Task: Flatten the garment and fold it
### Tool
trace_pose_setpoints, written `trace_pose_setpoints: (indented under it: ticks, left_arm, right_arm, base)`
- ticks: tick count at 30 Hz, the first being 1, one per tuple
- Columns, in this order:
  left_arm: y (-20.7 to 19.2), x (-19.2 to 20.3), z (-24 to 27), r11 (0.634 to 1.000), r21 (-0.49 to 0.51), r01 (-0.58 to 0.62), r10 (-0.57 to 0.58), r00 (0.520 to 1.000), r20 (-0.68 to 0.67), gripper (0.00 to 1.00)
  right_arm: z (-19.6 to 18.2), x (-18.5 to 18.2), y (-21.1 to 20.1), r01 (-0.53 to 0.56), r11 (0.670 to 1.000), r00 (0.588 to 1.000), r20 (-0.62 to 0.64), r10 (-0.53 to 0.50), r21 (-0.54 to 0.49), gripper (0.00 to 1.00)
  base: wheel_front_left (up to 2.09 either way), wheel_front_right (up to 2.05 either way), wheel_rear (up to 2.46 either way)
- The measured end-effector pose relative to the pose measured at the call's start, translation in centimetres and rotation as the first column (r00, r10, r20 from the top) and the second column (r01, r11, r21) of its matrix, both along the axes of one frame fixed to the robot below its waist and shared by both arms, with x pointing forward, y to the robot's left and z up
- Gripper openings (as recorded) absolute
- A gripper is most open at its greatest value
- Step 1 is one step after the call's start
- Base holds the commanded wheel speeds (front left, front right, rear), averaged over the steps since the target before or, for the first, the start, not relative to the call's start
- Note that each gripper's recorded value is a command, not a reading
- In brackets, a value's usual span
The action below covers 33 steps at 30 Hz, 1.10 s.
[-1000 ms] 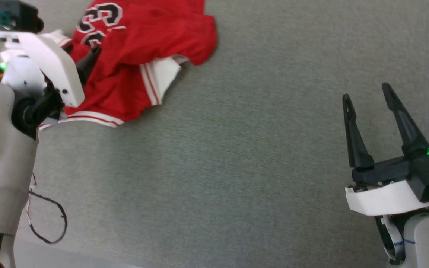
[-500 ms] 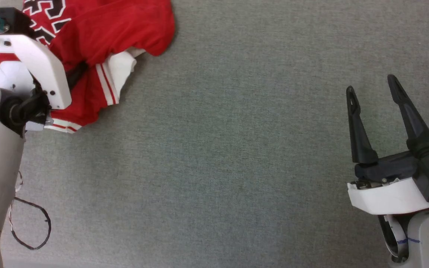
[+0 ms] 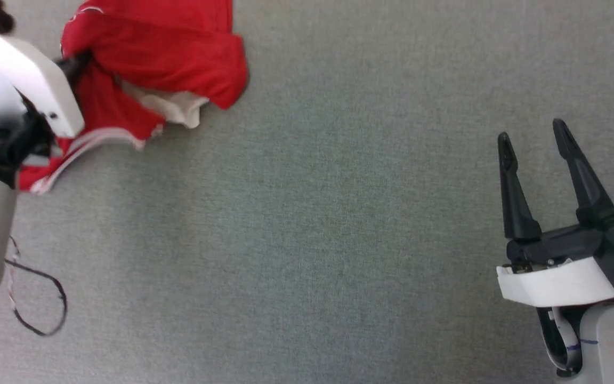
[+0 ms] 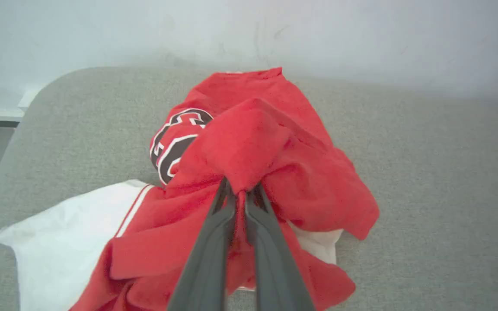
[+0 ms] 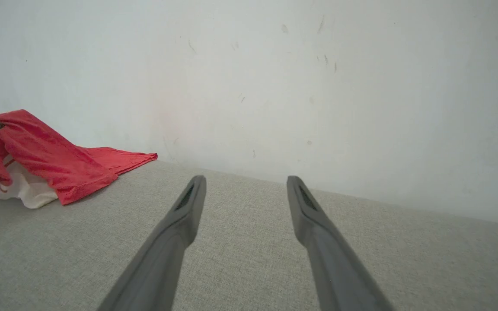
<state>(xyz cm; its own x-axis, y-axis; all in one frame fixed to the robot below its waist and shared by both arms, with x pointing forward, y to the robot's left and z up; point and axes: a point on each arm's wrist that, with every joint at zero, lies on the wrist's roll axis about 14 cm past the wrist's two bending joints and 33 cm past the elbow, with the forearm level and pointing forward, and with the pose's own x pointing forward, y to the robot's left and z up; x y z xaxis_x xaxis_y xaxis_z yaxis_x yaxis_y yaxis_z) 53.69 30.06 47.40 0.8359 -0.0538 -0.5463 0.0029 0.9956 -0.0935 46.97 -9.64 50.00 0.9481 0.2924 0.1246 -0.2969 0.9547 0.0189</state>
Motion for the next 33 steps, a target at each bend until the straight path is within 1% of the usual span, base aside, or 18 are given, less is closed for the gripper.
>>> trace_pose_setpoints:
  ticks: [2,4,8,13,17,22,27,31,33]
  left_arm:
    - [0.0,0.6,3.4,1.000,0.003,0.002,-0.003,0.995,0.097,0.00]
    - [-0.2,1.0,7.2,1.000,0.008,0.012,-0.013,0.980,0.197,0.00]
    - [-1.1,0.9,14.4,0.999,0.017,0.042,-0.045,0.932,0.360,0.00]
    - [-3.3,-0.4,23.5,0.996,0.019,0.086,-0.082,0.838,0.540,0.00]
    - [-6.6,-1.9,29.1,0.987,0.007,0.162,-0.130,0.762,0.634,0.00]
    - [-12.4,-3.5,32.1,0.953,0.009,0.304,-0.228,0.695,0.682,0.00]
    - [-19.0,-5.3,32.9,0.891,0.028,0.452,-0.341,0.628,0.700,0.00]
    - [-23.1,-6.4,31.4,0.844,0.022,0.535,-0.402,0.606,0.687,0.00]
    - [-24.8,-6.8,30.1,0.822,0.009,0.569,-0.426,0.605,0.672,0.00]
  right_arm:
    - [0.5,-0.6,-0.2,0.005,1.000,1.000,0.008,-0.005,0.012,1.00]
    - [1.0,-1.3,-0.5,0.011,1.000,1.000,0.014,-0.011,0.024,1.00]
    - [2.2,-2.8,-1.4,0.032,0.999,0.999,0.030,-0.034,0.042,1.00]
    - [4.4,-4.5,-2.8,0.066,0.996,0.994,0.080,-0.070,0.057,1.00]
    - [6.2,-5.7,-3.8,0.091,0.993,0.987,0.127,-0.099,0.071,1.00]
    - [7.6,-7.3,-5.5,0.134,0.988,0.976,0.160,-0.145,0.081,1.00]
    - [8.4,-8.8,-7.9,0.203,0.976,0.960,0.181,-0.215,0.079,1.00]
    - [9.1,-10.0,-10.1,0.264,0.961,0.940,0.201,-0.274,0.079,1.00]
    - [9.4,-10.4,-11.0,0.290,0.954,0.930,0.210,-0.300,0.079,1.00]
  base:
    - [0.00,0.00,0.00]
    - [0.00,0.00,0.00]
    - [0.00,0.00,0.00]
    - [0.00,0.00,0.00]
    - [0.00,0.00,0.00]
    - [0.00,0.00,0.00]
    - [0.00,0.00,0.00]
    - [0.00,0.00,0.00]
    - [0.00,0.00,0.00]
